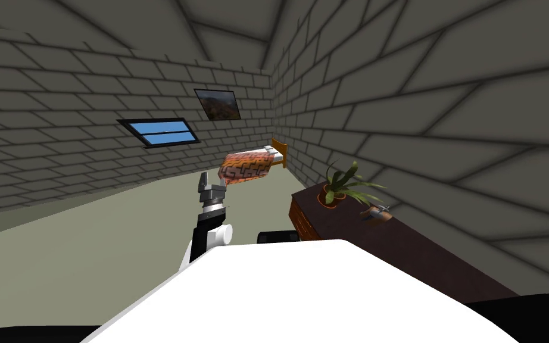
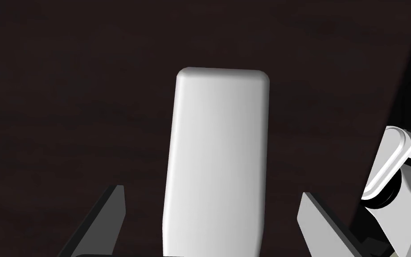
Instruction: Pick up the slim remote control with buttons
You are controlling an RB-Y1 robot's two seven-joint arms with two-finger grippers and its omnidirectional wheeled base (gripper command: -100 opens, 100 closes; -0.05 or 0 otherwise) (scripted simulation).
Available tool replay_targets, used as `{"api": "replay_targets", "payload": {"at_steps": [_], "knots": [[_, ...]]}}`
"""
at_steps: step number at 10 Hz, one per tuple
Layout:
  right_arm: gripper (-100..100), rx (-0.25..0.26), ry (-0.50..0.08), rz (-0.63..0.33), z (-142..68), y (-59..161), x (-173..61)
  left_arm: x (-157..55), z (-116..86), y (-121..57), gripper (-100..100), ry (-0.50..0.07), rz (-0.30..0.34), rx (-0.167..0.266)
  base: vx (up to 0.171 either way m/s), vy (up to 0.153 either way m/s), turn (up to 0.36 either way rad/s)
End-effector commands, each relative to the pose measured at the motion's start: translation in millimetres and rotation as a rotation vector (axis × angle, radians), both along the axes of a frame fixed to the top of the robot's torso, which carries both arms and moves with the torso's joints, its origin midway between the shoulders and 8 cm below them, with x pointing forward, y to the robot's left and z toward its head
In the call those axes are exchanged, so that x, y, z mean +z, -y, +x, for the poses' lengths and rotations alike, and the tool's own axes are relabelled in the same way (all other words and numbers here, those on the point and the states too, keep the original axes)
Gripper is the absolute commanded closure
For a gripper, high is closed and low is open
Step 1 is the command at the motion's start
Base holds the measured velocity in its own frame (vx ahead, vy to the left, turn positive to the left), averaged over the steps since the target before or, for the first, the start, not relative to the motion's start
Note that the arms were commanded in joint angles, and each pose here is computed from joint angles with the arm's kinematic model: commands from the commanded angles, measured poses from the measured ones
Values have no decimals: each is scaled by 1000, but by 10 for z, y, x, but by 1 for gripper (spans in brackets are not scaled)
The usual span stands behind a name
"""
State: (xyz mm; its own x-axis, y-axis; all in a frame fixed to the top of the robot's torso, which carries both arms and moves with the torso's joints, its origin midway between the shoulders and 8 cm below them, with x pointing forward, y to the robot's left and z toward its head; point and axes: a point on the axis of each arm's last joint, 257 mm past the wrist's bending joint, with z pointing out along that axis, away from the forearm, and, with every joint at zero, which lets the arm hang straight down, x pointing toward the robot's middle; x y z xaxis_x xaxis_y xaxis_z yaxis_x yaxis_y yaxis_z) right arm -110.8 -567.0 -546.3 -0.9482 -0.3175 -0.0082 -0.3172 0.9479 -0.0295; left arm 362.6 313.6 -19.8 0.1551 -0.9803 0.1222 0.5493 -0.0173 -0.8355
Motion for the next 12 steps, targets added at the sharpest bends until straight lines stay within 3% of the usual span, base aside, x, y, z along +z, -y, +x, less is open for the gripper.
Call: {"api": "replay_targets", "payload": {"at_steps": [1, 3, 4, 8, 9, 10, 12], "knots": [[-100, -9, 2, 1, -18, -140, -117, 0, 0, 0, 0, 0, 0, 0, -42, -79, 70], [-100, -7, 2, 5, -3, -145, -121, 0, 0, 0, 0, 0, 0, 0, -20, -46, 26], [100, -8, 2, 2, -2, -145, -124, 0, 0, 0, 0, 0, 0, 0, 0, 0, 0], [100, -8, 2, 6, -7, -162, -128, 0, 0, 0, 0, 0, 0, 0, 0, 0, 0], [0, -8, 2, 6, -7, -162, -128, 0, 0, 0, 0, 0, 0, 0, 0, 0, 0], [100, -2, 1, 0, -9, -52, -32, 0, 0, 0, 0, 0, 0, 0, 16, 37, -72], [100, 7, -2, -2, 6, 60, 82, -1, 0, 0, 0, 0, 0, 0, 30, 70, -70]]}}
